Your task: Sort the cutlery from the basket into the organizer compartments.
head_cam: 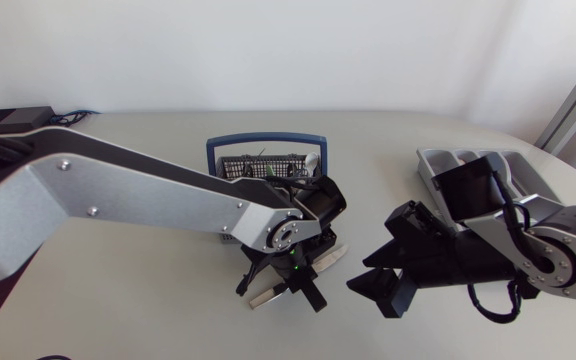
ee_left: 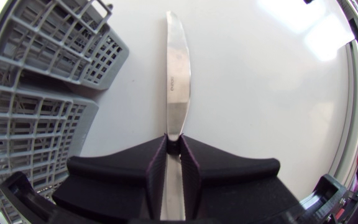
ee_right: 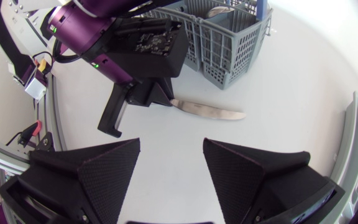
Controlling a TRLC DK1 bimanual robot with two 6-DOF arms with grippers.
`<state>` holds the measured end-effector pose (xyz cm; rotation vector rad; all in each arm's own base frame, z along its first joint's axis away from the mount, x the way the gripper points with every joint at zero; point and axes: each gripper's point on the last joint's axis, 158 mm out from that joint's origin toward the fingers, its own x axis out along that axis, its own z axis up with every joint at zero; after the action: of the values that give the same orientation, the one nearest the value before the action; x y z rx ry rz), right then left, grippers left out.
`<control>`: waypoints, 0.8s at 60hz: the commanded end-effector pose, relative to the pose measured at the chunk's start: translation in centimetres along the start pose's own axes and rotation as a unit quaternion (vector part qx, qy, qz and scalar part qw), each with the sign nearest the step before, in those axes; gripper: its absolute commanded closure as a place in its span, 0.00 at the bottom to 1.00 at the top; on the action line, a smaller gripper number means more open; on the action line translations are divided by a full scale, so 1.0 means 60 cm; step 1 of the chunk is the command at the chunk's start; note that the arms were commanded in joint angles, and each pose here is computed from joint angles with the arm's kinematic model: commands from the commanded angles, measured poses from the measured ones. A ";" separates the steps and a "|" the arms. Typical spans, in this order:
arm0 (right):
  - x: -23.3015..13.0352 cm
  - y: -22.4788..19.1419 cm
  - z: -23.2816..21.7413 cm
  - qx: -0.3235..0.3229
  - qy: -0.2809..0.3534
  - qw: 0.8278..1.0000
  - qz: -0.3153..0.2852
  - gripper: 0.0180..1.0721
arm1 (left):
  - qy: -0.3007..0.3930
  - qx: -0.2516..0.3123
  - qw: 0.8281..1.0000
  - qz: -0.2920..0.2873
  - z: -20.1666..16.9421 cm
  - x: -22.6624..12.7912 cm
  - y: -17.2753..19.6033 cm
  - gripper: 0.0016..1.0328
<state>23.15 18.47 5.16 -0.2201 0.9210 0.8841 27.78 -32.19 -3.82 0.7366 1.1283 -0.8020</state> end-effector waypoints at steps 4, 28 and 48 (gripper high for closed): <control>-0.010 0.003 -0.015 0.007 -0.002 1.000 0.009 0.30 | -0.031 0.003 1.000 -0.003 0.017 -0.044 0.004 0.97; -0.084 -0.005 0.047 0.023 -0.102 0.994 0.022 0.29 | -0.183 -0.070 0.975 -0.106 0.104 -0.195 0.028 0.97; -0.118 -0.007 0.139 0.050 -0.172 0.983 0.029 0.29 | -0.327 -0.140 0.921 -0.157 0.190 -0.305 0.058 0.97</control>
<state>25.44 17.43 13.55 0.0032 0.6802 0.8896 32.17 -36.48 15.50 0.0978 0.7468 -1.0286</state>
